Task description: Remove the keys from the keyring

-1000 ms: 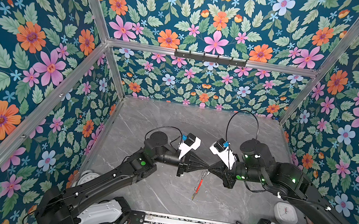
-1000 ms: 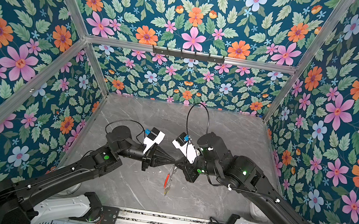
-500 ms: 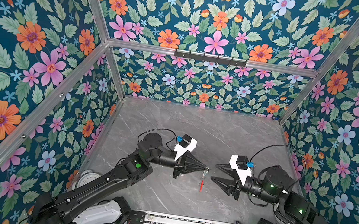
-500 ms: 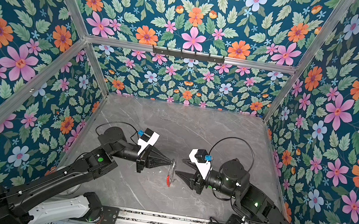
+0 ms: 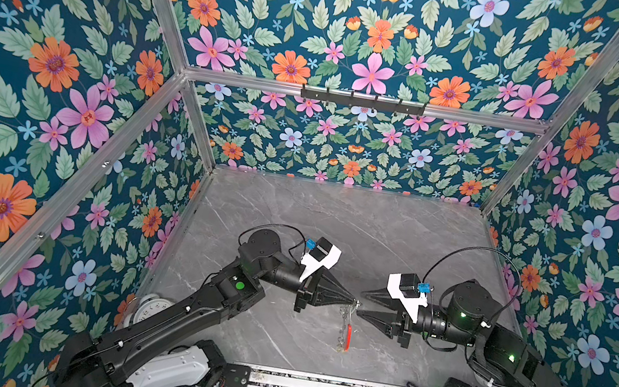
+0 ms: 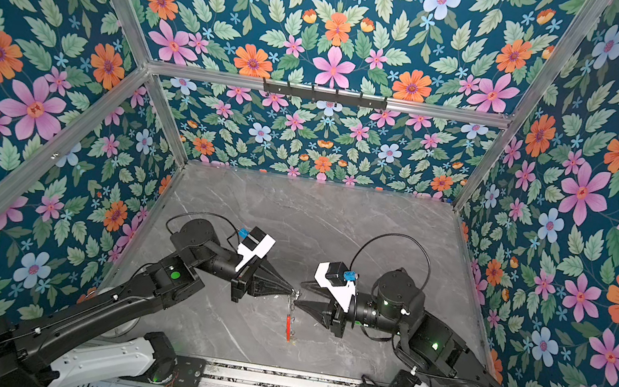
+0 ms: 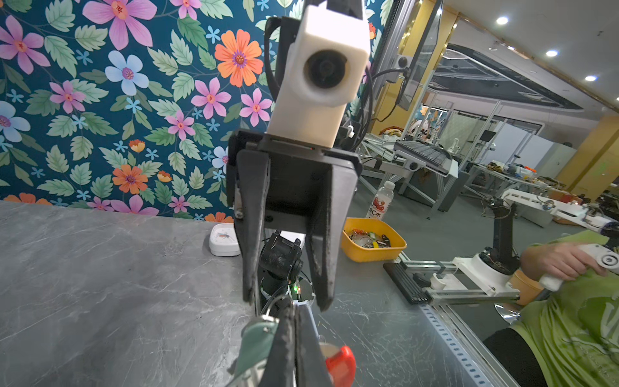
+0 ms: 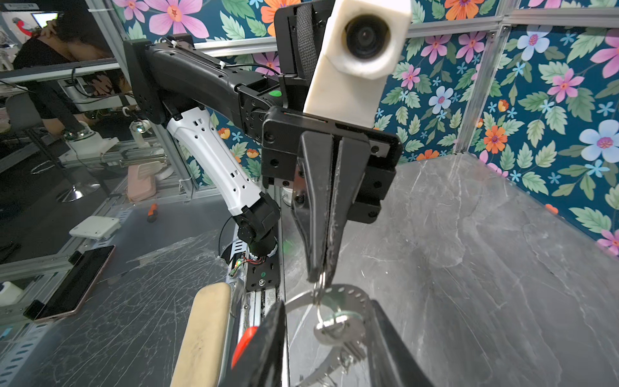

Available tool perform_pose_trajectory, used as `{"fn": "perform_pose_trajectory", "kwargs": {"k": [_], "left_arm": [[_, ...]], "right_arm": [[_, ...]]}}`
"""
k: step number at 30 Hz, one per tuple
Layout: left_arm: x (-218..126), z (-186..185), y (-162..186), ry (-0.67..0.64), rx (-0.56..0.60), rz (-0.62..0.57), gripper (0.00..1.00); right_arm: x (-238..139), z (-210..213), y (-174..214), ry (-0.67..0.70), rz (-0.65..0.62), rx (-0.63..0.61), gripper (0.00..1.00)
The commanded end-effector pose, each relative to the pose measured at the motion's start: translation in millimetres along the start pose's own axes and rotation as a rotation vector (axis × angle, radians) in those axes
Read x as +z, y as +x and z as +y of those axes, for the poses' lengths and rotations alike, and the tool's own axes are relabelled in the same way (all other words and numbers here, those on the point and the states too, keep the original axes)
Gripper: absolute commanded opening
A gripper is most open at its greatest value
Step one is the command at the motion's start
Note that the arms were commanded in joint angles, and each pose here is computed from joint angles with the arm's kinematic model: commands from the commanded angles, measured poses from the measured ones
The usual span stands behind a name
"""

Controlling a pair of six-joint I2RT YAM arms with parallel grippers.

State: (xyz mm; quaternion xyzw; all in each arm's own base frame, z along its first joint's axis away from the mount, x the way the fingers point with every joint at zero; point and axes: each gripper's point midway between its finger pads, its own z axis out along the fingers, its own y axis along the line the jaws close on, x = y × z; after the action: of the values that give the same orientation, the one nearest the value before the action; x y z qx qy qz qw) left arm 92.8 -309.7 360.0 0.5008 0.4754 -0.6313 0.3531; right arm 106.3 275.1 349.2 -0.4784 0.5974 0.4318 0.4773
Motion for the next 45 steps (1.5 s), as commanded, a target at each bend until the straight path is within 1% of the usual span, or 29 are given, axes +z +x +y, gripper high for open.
{"fn": "perform_pose_trajectory", "kwargs": {"k": [1, 3, 16, 21, 26, 31, 38, 42, 45], "left_arm": [[0, -6, -8, 0.025, 0.040, -0.021, 0.00], [-1, -6, -8, 0.025, 0.040, -0.023, 0.00], [0, -5, -9, 0.027, 0.026, -0.034, 0.00], [-1, -6, -15, 0.023, 0.034, -0.077, 0.00], [-5, -15, -23, 0.046, 0.053, -0.135, 0.00], [-9, -28, -32, 0.104, 0.073, -0.191, 0.00], [-9, -34, -33, 0.169, 0.065, -0.218, 0.00], [-8, -24, -30, 0.126, 0.053, -0.213, 0.00], [-7, -12, -26, 0.049, 0.061, -0.196, 0.00]], "right_arm": [[0, 5, 1, -0.030, 0.009, -0.007, 0.34], [1, 5, 3, -0.029, 0.017, -0.006, 0.31], [2, 2, 3, -0.020, 0.024, -0.006, 0.01], [2, 3, 5, -0.026, 0.040, -0.003, 0.00], [5, 0, 18, -0.015, 0.072, 0.015, 0.00], [6, -5, 28, 0.013, 0.072, 0.036, 0.00], [10, -8, 28, 0.020, 0.056, 0.053, 0.00], [8, -15, 27, 0.069, 0.048, 0.058, 0.00], [3, -31, 28, 0.168, 0.040, 0.077, 0.00]]}}
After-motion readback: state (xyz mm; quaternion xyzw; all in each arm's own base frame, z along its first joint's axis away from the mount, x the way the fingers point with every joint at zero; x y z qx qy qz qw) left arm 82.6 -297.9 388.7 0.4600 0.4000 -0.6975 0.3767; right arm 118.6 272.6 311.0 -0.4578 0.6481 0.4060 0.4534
